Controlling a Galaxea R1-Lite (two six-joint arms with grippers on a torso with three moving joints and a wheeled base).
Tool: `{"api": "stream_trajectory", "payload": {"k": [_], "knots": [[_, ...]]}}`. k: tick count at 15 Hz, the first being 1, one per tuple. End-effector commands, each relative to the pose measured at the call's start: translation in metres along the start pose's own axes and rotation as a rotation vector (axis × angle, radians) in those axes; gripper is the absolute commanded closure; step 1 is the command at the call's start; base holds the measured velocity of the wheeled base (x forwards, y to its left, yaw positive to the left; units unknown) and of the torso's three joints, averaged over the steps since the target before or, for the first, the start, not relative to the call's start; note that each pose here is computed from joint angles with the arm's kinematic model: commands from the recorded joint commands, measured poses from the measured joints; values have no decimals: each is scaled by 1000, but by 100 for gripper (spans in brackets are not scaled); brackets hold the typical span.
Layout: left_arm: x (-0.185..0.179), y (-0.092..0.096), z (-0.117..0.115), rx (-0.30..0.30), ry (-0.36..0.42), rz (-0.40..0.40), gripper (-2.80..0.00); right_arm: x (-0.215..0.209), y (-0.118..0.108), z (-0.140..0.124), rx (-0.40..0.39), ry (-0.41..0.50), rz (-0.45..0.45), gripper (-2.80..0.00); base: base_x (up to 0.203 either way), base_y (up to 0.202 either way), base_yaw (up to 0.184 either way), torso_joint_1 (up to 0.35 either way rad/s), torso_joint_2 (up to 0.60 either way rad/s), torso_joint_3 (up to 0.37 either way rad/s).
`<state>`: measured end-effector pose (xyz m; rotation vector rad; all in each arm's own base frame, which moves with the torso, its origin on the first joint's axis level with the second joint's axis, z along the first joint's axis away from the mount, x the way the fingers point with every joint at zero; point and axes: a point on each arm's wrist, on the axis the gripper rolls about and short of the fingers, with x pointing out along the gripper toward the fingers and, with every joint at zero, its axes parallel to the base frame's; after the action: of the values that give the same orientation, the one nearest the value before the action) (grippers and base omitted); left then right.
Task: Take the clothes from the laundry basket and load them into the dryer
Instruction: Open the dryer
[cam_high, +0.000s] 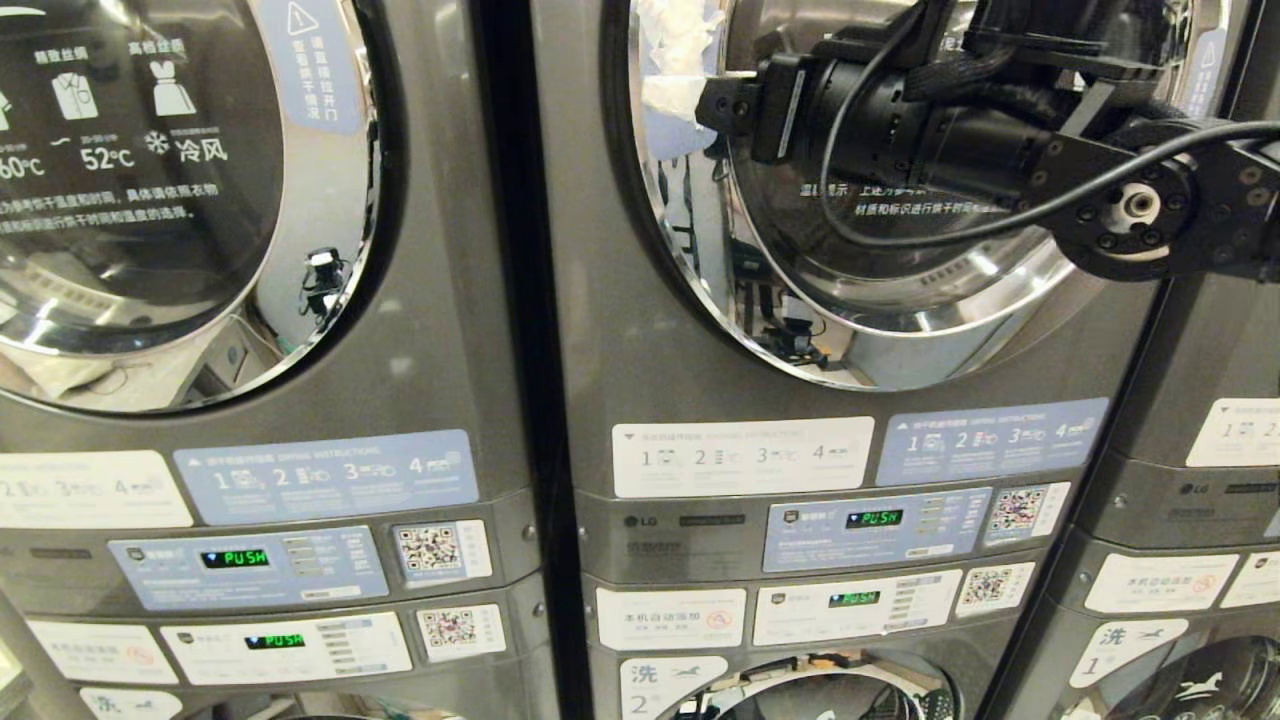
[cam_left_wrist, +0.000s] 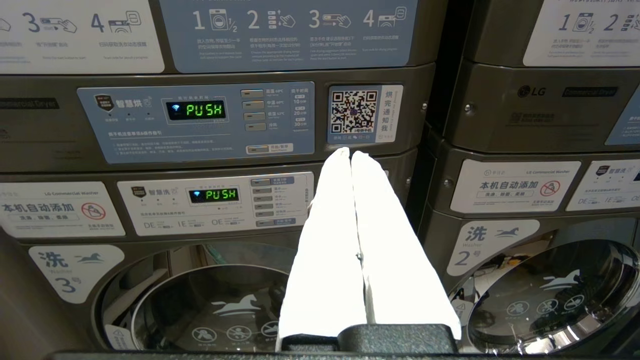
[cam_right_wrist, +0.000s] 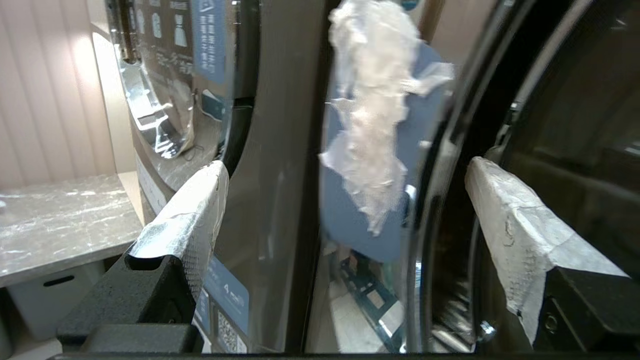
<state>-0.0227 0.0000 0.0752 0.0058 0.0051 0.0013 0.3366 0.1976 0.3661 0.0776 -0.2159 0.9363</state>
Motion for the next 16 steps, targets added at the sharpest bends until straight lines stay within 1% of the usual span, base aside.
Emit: {"api": "stream_trajectory", "payload": {"k": [1,5,11,13,16], "knots": [[0,0,0,0,-1,0,0,10,1,-8,6,5,16,-280,0,0,0,0,0,0],[0,0,0,0,-1,0,0,12,12,-8,13,4,45,-280,0,0,0,0,0,0],[0,0,0,0,-1,0,0,8,40,-2,31,9,105,-280,0,0,0,0,0,0],[0,0,0,0,-1,0,0,-7,53,4,40,25,122,-280,0,0,0,0,0,0],[0,0,0,0,-1,0,0,-48,71,18,49,41,134,-280,0,0,0,0,0,0]]}}
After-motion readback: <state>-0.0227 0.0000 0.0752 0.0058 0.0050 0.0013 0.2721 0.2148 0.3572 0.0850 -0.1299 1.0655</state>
